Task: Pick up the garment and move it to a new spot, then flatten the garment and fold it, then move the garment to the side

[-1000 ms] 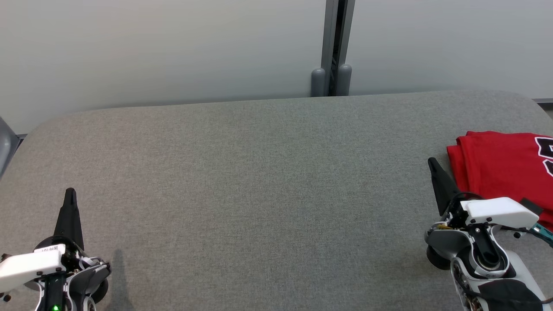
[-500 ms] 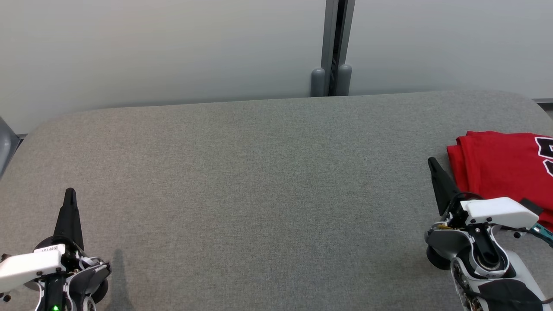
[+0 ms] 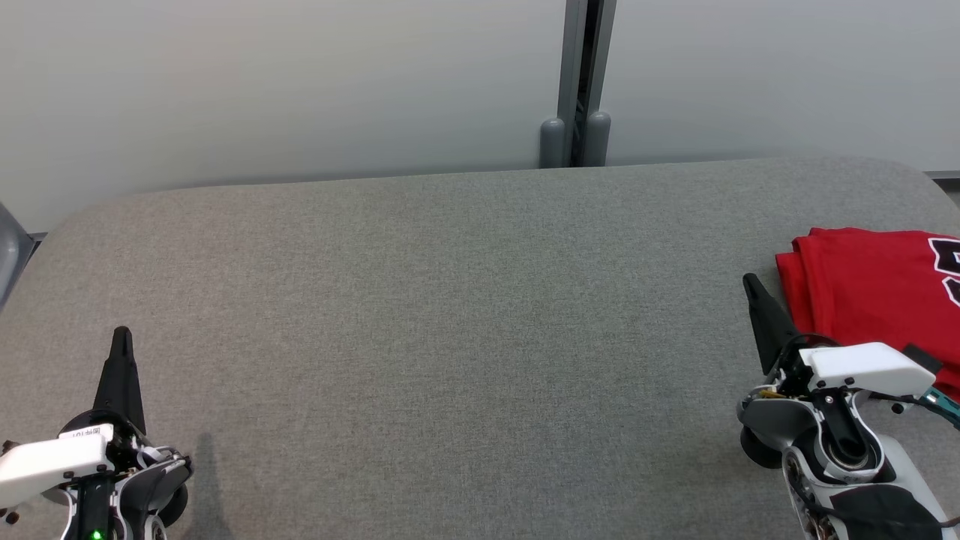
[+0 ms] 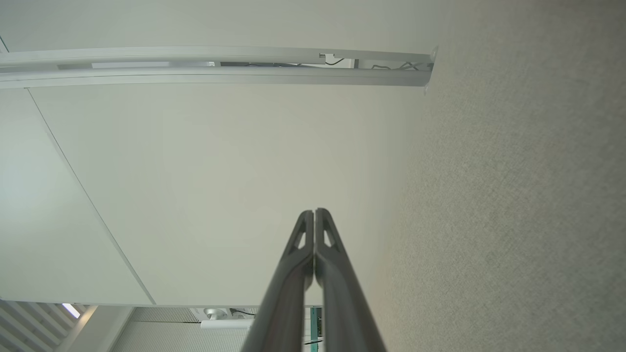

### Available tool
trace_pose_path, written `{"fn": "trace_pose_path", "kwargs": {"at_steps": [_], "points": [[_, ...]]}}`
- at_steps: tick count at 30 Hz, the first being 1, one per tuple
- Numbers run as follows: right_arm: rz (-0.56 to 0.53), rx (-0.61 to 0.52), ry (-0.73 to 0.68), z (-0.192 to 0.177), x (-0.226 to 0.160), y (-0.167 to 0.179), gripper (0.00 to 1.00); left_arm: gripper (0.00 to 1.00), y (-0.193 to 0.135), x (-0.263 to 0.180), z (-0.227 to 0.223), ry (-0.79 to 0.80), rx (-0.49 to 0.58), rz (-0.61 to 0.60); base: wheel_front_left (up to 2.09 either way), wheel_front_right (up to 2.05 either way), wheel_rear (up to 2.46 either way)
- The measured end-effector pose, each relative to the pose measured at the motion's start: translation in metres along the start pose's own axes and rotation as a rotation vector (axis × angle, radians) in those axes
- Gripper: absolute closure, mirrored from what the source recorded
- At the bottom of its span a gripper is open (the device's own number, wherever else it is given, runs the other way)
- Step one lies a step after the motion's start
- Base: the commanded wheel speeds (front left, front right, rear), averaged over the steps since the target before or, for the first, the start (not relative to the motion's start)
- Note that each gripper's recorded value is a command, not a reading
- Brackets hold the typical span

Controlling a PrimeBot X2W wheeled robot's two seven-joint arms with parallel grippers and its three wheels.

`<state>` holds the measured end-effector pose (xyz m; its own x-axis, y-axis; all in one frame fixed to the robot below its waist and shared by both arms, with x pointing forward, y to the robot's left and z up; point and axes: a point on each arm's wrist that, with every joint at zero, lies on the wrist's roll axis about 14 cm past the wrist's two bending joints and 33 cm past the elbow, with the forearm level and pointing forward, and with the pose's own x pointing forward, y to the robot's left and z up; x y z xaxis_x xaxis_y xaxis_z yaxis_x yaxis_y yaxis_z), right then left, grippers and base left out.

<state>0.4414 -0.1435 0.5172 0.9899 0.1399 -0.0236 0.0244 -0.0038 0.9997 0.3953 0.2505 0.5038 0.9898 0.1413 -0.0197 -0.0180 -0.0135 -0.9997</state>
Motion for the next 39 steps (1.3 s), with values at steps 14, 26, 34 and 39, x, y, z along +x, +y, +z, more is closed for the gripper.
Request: {"fn": "trace_pose_path", "kwargs": {"at_steps": [14, 26, 34, 39], "points": [[0.0, 0.0, 0.0, 0.0, 0.0, 0.0, 1.0, 1.0, 0.0, 0.0, 0.0, 0.0, 0.001, 0.0, 0.0, 0.0, 0.0], [0.0, 0.0, 0.0, 0.0, 0.0, 0.0, 1.0, 1.0, 0.0001, 0.0, 0.0001, -0.001, 0.0, 0.0, 0.0, 0.0, 0.0], [0.0, 0.0, 0.0, 0.0, 0.0, 0.0, 1.0, 1.0, 0.0, 0.0, 0.0001, -0.001, 0.0, 0.0, 0.0, 0.0, 0.0], [0.0, 0.0, 0.0, 0.0, 0.0, 0.0, 1.0, 1.0, 0.0, 0.0, 0.0001, -0.001, 0.0, 0.0, 0.0, 0.0, 0.0]]}}
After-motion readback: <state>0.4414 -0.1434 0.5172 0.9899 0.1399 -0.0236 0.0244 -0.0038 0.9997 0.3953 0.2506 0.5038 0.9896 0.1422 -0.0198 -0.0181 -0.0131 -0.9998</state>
